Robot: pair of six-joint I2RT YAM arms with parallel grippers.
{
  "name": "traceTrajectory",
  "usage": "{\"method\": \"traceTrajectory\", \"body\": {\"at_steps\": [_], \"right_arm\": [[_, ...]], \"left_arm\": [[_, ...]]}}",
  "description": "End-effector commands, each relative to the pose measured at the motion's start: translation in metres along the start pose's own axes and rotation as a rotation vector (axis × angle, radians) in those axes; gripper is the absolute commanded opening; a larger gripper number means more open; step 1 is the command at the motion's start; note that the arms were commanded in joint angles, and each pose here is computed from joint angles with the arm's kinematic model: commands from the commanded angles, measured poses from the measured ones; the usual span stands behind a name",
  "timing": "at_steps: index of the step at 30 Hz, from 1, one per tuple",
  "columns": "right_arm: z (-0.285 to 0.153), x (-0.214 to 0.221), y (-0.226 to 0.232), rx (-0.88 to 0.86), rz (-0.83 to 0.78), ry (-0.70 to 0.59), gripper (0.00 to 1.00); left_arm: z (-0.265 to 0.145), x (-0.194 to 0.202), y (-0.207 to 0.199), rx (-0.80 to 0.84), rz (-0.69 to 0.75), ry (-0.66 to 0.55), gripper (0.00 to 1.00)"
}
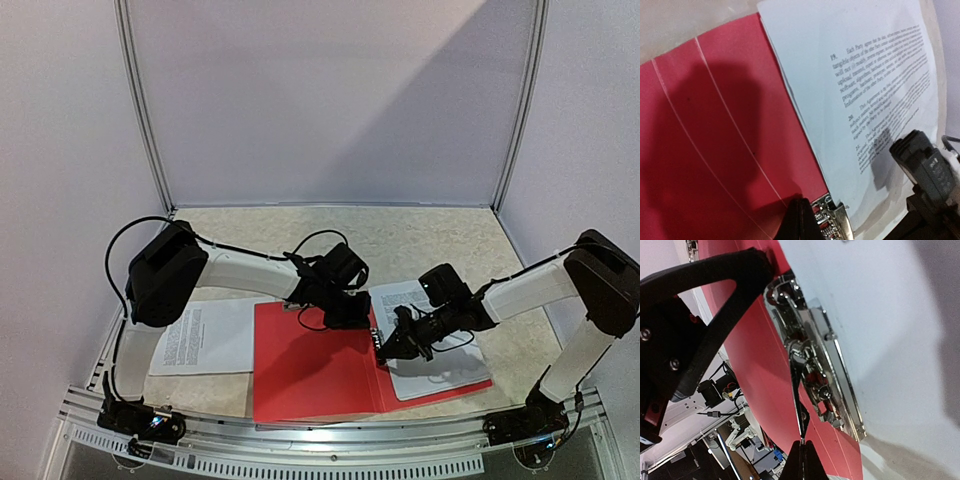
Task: Put the files into the folder
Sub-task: Clamp the file with the spring clip on the folder.
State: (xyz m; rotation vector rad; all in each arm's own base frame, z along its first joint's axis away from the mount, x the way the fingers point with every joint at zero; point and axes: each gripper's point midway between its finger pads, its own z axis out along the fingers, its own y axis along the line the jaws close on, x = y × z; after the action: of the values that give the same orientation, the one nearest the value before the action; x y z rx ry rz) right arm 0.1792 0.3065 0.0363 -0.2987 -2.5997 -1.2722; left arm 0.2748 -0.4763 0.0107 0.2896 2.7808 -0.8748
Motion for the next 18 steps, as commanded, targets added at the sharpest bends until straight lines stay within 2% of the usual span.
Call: {"method": "traceTrajectory", "body": {"at_steps": [1, 11, 18], "right_arm": [[0.013, 0.015, -0.048, 0.161, 0.032, 0.034, 0.0], [0.012, 0.013, -0.076, 0.316, 0.003, 0.028, 0.0], [0.004, 0.009, -0.069, 0.354, -0.043, 0.01, 0.0]], "left_arm": [[0.016, 0.026, 0.041, -0.112, -0.022, 0.076, 0.0], [0.02, 0.029, 0.045, -0.116, -0.027, 0.091, 0.0], [0.022, 0.031, 0.051, -0.123, -0.03, 0.098, 0.0]]}}
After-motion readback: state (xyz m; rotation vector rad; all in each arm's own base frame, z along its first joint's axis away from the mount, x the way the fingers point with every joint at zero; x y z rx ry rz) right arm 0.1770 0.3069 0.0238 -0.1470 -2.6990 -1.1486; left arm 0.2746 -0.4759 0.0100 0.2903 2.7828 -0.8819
